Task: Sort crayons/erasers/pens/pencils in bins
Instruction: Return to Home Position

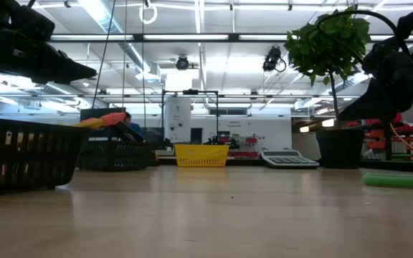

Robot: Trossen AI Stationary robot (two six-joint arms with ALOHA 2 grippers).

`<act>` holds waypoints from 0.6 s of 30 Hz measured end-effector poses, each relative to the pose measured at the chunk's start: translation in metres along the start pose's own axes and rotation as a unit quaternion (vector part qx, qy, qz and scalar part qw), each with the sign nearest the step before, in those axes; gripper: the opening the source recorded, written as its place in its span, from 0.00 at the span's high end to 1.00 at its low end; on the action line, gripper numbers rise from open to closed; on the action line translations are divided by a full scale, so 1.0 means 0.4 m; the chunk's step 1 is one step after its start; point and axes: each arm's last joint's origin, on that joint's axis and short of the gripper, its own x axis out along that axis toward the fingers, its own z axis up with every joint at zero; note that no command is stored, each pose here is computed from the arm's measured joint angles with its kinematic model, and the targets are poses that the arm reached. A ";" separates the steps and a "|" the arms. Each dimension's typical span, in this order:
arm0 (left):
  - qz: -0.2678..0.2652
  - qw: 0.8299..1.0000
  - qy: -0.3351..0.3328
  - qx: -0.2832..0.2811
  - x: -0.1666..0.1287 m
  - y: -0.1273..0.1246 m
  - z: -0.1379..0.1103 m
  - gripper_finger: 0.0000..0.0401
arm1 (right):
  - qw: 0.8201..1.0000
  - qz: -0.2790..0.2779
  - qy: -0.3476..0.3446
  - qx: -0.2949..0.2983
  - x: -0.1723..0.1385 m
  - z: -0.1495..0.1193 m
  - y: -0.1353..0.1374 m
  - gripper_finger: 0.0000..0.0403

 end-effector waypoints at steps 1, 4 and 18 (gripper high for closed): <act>0.000 1.000 0.000 0.000 0.000 0.000 0.000 0.91 | 1.000 0.000 0.000 0.000 0.000 0.000 0.000 0.98; 0.000 1.000 -0.001 0.000 0.000 0.000 0.001 0.92 | 1.000 0.007 0.004 0.000 0.000 0.000 0.001 0.98; 0.001 1.000 -0.004 -0.001 0.000 0.000 0.002 0.90 | 0.989 0.087 -0.096 0.067 -0.018 0.028 0.008 0.98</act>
